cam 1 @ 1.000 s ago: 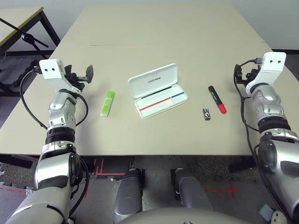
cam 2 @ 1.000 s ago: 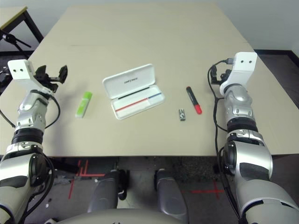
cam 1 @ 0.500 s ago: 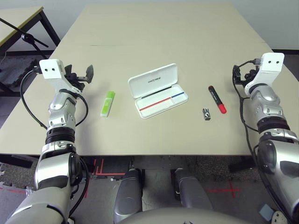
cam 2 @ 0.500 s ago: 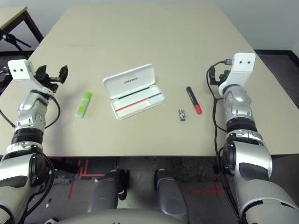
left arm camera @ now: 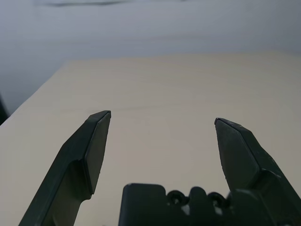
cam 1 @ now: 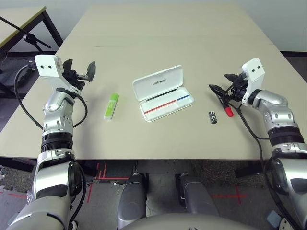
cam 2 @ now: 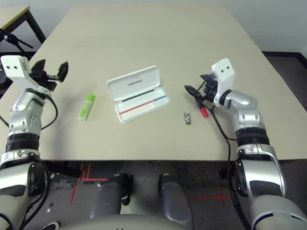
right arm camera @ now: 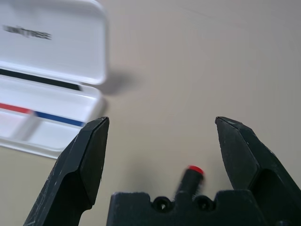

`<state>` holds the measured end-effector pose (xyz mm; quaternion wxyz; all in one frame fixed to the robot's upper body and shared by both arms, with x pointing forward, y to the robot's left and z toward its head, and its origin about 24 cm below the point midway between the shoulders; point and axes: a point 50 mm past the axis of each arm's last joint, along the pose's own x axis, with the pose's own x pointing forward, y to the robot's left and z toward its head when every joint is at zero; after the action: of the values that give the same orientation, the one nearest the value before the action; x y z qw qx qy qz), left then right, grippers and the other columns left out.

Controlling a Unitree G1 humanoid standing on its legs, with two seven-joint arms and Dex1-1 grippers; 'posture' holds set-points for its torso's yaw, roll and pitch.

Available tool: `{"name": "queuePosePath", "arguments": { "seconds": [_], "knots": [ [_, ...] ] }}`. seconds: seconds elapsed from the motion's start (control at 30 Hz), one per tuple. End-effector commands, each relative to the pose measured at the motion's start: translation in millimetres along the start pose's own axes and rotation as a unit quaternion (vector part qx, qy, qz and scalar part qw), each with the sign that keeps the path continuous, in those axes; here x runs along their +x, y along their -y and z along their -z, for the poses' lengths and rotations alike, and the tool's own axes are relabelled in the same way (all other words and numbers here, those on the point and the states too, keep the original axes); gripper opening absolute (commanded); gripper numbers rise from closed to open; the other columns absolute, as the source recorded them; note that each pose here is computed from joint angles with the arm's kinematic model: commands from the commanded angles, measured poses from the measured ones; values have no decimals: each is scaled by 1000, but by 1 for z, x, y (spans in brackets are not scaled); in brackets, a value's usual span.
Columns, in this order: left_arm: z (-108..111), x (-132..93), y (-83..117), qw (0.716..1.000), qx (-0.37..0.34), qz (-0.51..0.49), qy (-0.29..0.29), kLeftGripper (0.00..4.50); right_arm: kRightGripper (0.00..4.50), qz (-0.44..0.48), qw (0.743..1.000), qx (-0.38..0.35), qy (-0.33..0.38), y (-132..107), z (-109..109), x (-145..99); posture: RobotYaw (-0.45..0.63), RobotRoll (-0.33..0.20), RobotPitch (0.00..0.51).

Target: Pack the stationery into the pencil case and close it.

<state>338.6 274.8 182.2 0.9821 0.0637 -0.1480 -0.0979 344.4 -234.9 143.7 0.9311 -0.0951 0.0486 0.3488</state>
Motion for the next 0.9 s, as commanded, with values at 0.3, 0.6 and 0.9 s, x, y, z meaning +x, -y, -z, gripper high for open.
{"name": "queuePosePath", "arguments": {
  "seconds": [0.3,0.6,0.9],
  "knots": [
    [-50,-13,86,960,-17,279,10,4464,4500,-88,995,-7,-49,-18,-1,-6,-35,0,143],
    [-30,-39,140,899,-15,432,-74,4464,4500,-82,995,-13,-53,-15,-1,-7,-36,0,142],
    [5,-46,157,874,28,460,-155,4464,4500,-82,995,-20,-56,-15,-1,-8,-47,0,140]
  ]
}}
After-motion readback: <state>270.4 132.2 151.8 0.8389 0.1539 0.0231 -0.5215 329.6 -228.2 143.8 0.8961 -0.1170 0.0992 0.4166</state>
